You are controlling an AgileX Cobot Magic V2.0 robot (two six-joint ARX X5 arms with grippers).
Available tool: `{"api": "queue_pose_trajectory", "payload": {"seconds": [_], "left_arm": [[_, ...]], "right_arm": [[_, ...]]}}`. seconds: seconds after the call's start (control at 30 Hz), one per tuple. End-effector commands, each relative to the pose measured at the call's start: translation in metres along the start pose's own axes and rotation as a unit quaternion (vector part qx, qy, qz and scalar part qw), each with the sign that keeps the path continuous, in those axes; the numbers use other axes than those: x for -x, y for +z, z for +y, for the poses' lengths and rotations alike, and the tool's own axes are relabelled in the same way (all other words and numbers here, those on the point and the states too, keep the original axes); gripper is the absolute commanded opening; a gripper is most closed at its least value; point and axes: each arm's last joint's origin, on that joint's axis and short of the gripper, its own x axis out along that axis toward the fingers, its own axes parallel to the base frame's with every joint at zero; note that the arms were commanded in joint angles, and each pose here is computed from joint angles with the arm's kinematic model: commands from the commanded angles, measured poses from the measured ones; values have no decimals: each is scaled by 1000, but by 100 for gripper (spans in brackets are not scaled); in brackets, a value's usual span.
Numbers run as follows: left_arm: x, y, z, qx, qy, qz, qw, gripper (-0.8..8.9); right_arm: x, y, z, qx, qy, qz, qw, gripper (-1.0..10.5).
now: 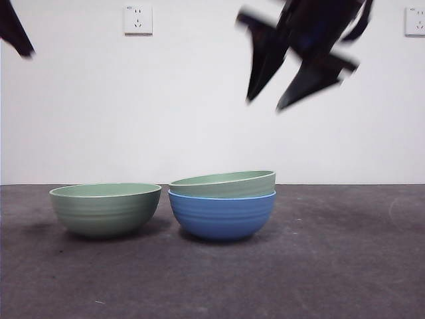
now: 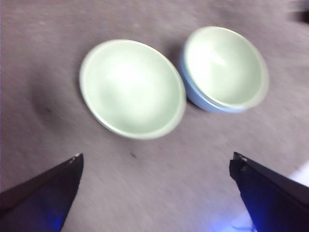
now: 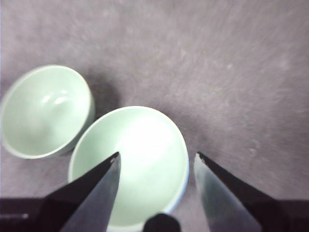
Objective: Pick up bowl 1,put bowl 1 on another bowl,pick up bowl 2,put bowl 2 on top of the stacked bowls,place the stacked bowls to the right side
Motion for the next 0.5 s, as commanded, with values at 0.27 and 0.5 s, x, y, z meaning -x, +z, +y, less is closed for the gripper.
{"api": "queue_pose_trajectory", "payload": {"seconds": [0.27,0.5], "left_arm": [[-81,21,18,31,63,35,997,566],[-131,23,31,37,99,65,992,565]], "right_arm": [[102,-15,5,10,0,-45,999,256],[148,-35,6,3,2,-56,998,253]]}}
